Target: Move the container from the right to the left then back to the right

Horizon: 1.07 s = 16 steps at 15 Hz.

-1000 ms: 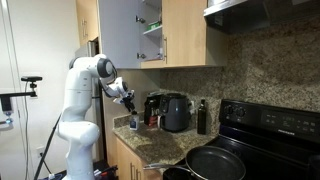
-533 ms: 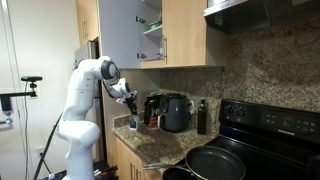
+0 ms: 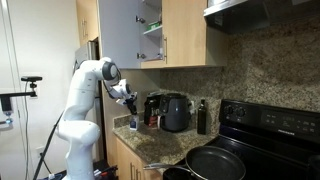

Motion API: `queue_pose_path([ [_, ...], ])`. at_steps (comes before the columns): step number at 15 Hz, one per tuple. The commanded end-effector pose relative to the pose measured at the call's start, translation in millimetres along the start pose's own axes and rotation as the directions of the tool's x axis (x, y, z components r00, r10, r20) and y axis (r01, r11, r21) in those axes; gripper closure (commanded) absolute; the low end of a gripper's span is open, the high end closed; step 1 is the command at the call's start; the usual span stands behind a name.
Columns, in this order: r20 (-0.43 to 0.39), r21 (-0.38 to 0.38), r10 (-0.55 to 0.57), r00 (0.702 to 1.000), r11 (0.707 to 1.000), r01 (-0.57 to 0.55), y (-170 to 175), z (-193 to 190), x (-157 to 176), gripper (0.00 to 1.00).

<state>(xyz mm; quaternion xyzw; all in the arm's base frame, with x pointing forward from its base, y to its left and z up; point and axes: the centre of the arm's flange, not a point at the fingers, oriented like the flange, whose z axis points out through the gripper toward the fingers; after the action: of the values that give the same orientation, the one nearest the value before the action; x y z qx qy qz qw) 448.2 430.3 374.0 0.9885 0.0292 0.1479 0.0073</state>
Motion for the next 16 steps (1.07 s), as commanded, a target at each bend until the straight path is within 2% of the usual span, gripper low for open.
queue_pose_path([
  [1, 0.013, 0.015, -0.018, 1.0, 1.0, 0.018, 1.1, 7.3, 1.7, 0.54],
  [2, 0.014, 0.007, -0.017, 1.0, 1.0, 0.016, 2.9, 10.4, 1.0, 0.62],
  [3, 0.013, 0.014, -0.015, 1.0, 1.0, 0.015, 3.9, 10.6, 0.8, 0.64],
  [7, 0.01, 0.006, 0.02, 1.0, 1.0, -0.02, 16.5, 9.6, 3.5, 0.64],
  [12, 0.01, -0.029, 0.146, 0.989, 0.989, -0.146, 72.5, -45.0, 3.3, 0.64],
  [16, -0.009, -0.098, 0.255, 0.967, 0.962, -0.255, 126.6, -93.3, -14.4, 0.64],
])
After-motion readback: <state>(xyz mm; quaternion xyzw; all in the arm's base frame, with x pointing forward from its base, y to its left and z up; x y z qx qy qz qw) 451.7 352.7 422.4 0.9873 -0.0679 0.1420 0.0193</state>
